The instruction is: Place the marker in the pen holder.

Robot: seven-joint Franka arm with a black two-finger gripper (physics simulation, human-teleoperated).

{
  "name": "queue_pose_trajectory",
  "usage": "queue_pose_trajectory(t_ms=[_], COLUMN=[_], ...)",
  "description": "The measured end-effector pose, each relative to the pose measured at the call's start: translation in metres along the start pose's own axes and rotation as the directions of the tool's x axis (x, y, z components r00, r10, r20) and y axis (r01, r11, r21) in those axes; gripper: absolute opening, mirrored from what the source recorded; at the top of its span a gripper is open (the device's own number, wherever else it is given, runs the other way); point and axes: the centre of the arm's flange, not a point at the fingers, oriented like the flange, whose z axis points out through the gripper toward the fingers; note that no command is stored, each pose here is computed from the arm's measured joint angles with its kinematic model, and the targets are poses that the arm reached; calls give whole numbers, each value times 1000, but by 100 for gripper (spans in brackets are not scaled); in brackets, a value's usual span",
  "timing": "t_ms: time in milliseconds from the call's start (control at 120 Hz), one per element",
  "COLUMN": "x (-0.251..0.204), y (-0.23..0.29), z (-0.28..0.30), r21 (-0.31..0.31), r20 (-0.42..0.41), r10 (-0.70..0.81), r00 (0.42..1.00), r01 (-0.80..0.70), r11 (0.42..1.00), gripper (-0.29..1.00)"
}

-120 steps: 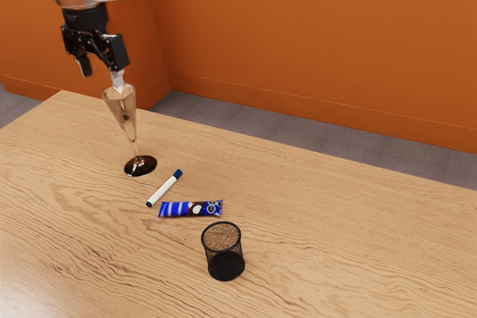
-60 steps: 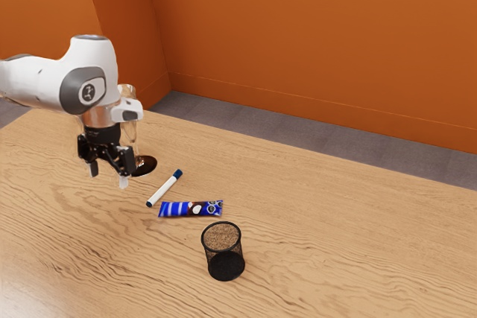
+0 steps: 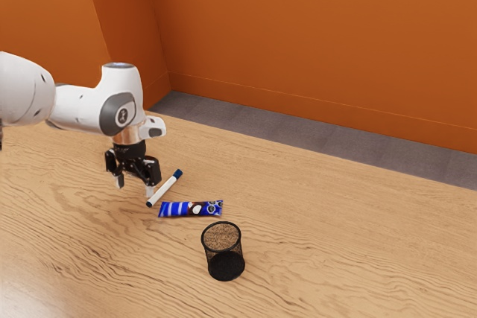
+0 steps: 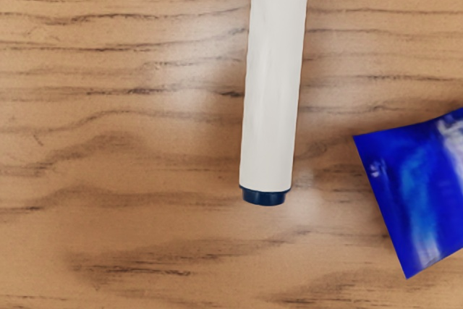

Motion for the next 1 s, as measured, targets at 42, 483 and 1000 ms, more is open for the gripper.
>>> queue_pose_trajectory(t_ms=[42,483,1000], x=[6,33,36], y=[0,1,1], z=[3,27,45], r21=[1,7,-2], r20=[-5,-34,-15], r10=[-1,11,21], r00=[1000,999,1000], r01=[1,-11,-21], r11=[1000,1000,1000], gripper=[69,57,30])
